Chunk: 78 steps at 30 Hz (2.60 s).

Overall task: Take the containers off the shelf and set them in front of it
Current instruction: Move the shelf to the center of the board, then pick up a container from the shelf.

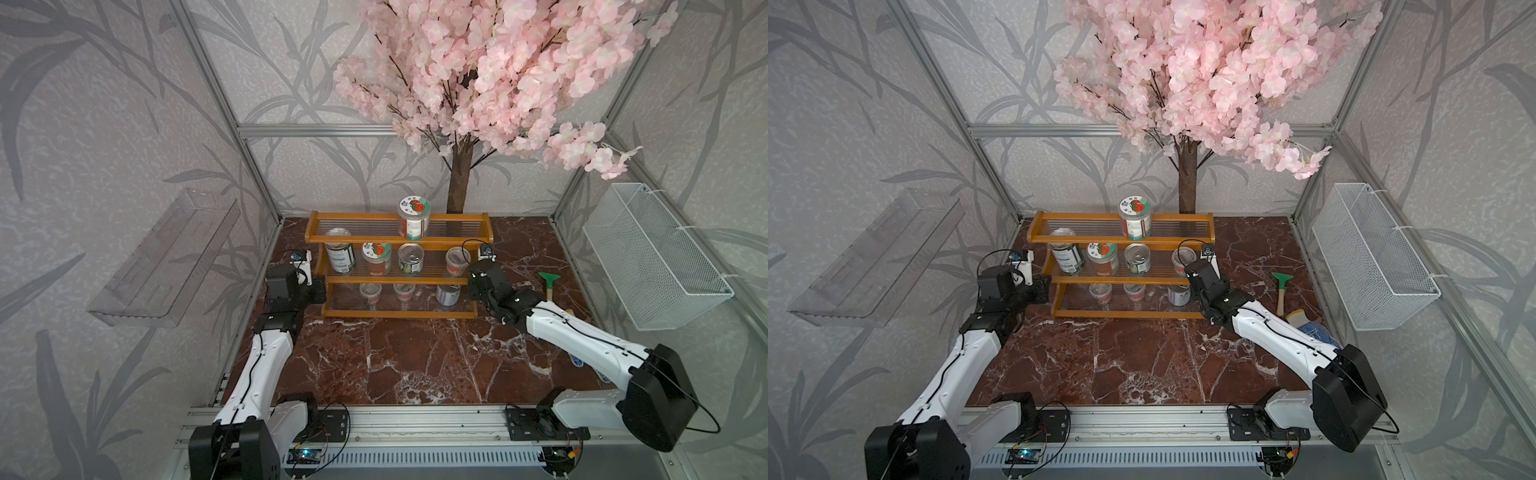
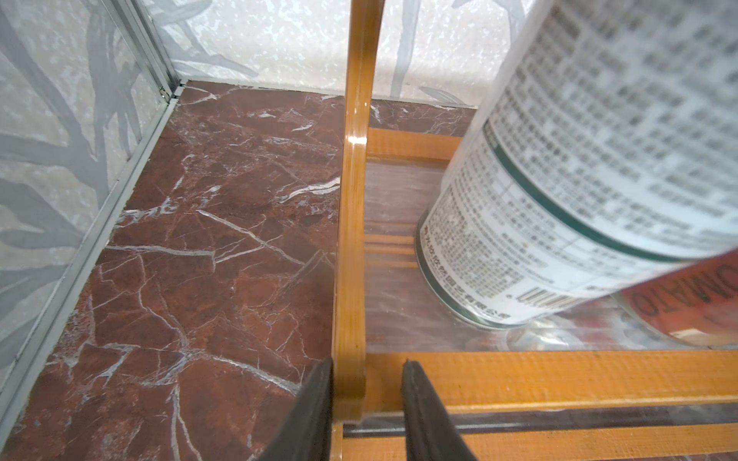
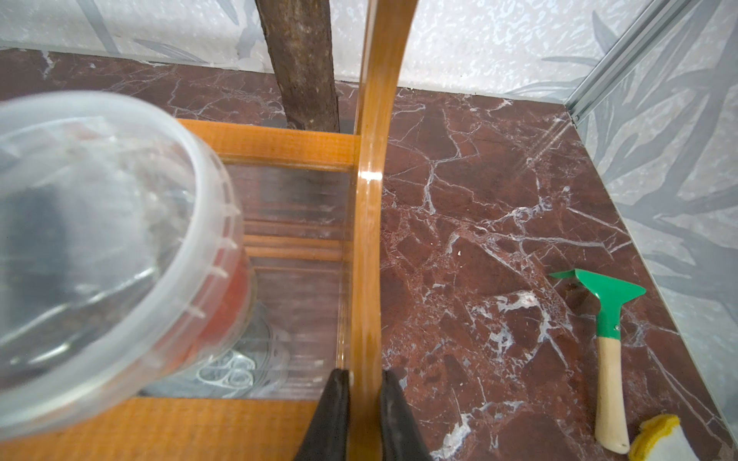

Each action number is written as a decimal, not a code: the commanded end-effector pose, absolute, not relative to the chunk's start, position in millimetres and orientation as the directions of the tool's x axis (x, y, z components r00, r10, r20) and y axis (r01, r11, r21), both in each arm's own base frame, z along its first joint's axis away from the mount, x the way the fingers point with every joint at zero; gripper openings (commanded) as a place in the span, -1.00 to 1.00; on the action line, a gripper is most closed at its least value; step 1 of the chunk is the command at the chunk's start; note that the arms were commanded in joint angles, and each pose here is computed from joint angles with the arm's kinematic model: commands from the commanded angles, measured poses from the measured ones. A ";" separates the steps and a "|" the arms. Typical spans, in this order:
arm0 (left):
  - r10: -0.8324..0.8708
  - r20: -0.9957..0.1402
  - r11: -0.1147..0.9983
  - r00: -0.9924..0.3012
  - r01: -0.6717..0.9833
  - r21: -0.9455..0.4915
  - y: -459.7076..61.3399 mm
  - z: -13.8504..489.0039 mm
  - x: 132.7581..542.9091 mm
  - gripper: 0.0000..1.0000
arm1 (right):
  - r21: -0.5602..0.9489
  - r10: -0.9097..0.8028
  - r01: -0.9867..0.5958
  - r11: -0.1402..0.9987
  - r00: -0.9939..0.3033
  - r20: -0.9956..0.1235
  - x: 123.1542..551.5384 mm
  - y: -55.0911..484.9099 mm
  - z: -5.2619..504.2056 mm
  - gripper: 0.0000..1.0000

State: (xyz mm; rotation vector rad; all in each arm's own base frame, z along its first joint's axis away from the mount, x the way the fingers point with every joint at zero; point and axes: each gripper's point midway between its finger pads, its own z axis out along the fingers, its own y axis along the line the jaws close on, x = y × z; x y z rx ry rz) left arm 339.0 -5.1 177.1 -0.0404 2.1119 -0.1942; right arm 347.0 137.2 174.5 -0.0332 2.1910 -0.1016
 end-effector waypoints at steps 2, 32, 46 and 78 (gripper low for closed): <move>-0.112 -0.805 0.961 -0.583 0.143 -0.238 -38.6 158.7 329.5 -0.36 | -0.137 -0.170 -0.101 0.985 -0.567 -0.806 348.4 144.5 176.0 -1.00; -0.068 -0.787 0.964 -0.614 0.163 -0.210 -47.4 150.2 336.3 -0.13 | -0.111 -0.132 -0.073 0.991 -0.571 -0.810 362.7 130.6 173.6 -0.83; -0.070 -0.803 0.976 -0.592 0.124 -0.177 -38.1 165.3 331.1 0.42 | -0.111 -0.123 -0.054 0.992 -0.499 -0.858 356.2 121.0 214.0 -0.25; -0.169 -0.941 0.727 -0.292 0.608 -0.319 -116.6 282.2 246.6 1.00 | 0.117 -0.048 -0.681 0.723 -0.219 -0.975 340.7 248.9 389.6 0.98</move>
